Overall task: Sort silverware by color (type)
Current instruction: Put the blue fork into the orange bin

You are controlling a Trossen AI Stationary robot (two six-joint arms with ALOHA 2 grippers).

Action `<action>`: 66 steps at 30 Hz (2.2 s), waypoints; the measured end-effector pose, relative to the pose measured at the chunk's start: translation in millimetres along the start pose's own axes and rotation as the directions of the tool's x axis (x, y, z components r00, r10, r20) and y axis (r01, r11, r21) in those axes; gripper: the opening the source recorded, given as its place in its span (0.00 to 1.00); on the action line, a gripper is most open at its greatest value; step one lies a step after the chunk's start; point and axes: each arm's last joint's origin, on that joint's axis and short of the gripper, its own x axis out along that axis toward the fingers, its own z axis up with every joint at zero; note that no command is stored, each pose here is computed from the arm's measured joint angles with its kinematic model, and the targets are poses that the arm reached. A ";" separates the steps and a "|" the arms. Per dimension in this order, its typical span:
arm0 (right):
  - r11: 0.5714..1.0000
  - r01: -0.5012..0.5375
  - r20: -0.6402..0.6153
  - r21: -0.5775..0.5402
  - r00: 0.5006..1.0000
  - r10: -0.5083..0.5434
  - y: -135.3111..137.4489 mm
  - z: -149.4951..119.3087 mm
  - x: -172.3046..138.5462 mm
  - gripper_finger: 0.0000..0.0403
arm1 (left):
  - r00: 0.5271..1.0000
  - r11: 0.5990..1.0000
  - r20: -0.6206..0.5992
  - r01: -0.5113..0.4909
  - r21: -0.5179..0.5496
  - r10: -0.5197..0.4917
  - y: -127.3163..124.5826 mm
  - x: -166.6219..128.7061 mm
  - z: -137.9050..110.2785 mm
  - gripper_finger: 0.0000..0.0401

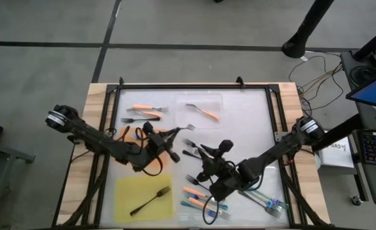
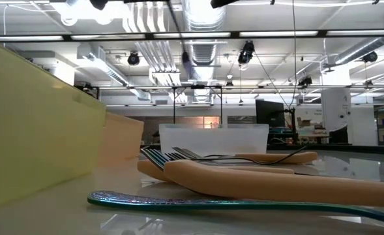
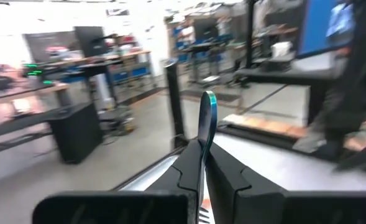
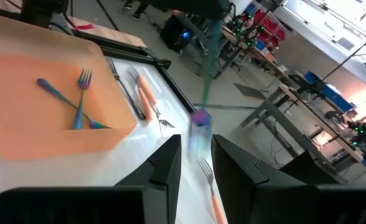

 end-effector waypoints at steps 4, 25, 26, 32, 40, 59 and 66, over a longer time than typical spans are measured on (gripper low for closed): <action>1.000 0.000 0.005 0.013 1.000 0.000 -6.8 2.6 -4.9 0.20 | 0.995 0.994 -0.032 -0.088 0.065 0.090 7.7 -16.3 -1.5 0.00; 0.997 0.003 -0.026 0.073 1.000 -0.001 -33.9 2.4 -15.5 0.20 | 0.907 0.913 -0.272 0.373 0.163 -0.321 37.5 -89.7 -10.5 0.00; 0.997 0.004 -0.026 0.073 1.000 -0.002 -33.9 2.4 -15.4 0.20 | 0.897 0.911 -0.308 0.379 0.164 -0.318 42.8 -88.3 -10.6 0.00; 0.996 0.004 -0.026 0.091 1.000 -0.002 -33.8 2.3 -15.3 0.20 | 0.804 0.929 -0.562 0.335 0.159 -0.193 82.6 -77.2 -2.3 0.00; 0.996 0.009 -0.028 0.093 1.000 -0.006 -34.3 2.4 -13.7 0.20 | 0.582 0.886 -0.790 0.450 0.117 -0.191 88.9 -69.1 -3.0 0.00; 0.992 -0.018 -0.040 0.123 0.999 0.023 -33.4 2.1 -13.0 0.20 | 0.442 0.817 -0.896 0.533 0.220 -0.048 68.9 -62.2 -39.3 0.00; 0.993 -0.019 -0.041 0.120 0.999 0.024 -34.6 2.3 -13.5 0.20 | 0.435 0.790 -0.900 0.555 0.260 -0.009 63.6 -60.1 -46.7 0.12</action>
